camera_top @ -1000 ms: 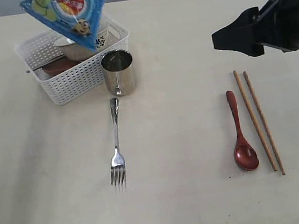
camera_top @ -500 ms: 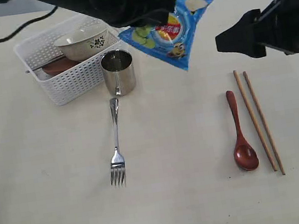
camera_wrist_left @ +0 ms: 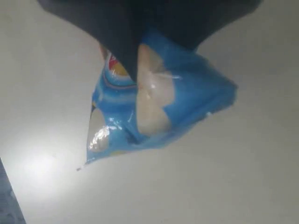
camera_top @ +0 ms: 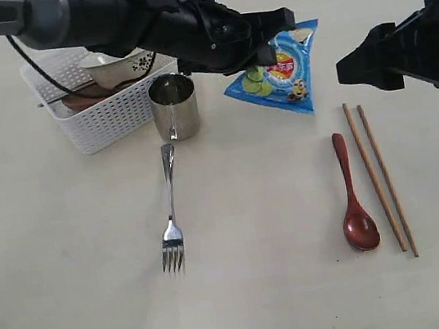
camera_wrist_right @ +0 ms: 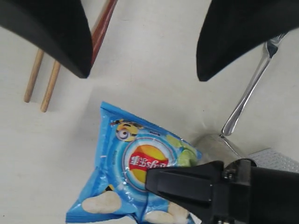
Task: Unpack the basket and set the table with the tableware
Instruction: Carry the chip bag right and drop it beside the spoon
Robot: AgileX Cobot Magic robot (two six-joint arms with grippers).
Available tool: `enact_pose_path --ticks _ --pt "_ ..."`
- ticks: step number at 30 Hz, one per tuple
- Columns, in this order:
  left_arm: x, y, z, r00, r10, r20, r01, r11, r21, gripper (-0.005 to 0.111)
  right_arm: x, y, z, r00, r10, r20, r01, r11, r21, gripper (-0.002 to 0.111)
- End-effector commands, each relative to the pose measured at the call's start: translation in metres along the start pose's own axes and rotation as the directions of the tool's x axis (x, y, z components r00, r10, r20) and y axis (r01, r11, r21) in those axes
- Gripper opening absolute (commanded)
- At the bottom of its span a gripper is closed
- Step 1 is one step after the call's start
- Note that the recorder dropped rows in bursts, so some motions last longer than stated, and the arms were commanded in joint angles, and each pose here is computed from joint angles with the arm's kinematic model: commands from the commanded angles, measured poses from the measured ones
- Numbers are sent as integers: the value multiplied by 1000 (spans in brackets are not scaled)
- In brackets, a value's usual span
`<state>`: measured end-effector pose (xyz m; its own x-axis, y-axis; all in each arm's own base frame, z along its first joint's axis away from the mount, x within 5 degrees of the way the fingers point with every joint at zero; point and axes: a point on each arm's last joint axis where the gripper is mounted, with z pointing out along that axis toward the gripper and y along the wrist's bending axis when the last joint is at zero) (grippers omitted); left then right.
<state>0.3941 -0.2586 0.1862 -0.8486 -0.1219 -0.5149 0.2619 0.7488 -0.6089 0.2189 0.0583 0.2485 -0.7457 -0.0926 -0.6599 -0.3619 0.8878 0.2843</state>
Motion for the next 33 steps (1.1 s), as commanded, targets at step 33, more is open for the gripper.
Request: enact_pose_path --ticks 33 --pt "-43 -43 -66 989 99 110 -109 991 81 40 -1 0 -2 1000 4 3 -4 1000 -2 61"
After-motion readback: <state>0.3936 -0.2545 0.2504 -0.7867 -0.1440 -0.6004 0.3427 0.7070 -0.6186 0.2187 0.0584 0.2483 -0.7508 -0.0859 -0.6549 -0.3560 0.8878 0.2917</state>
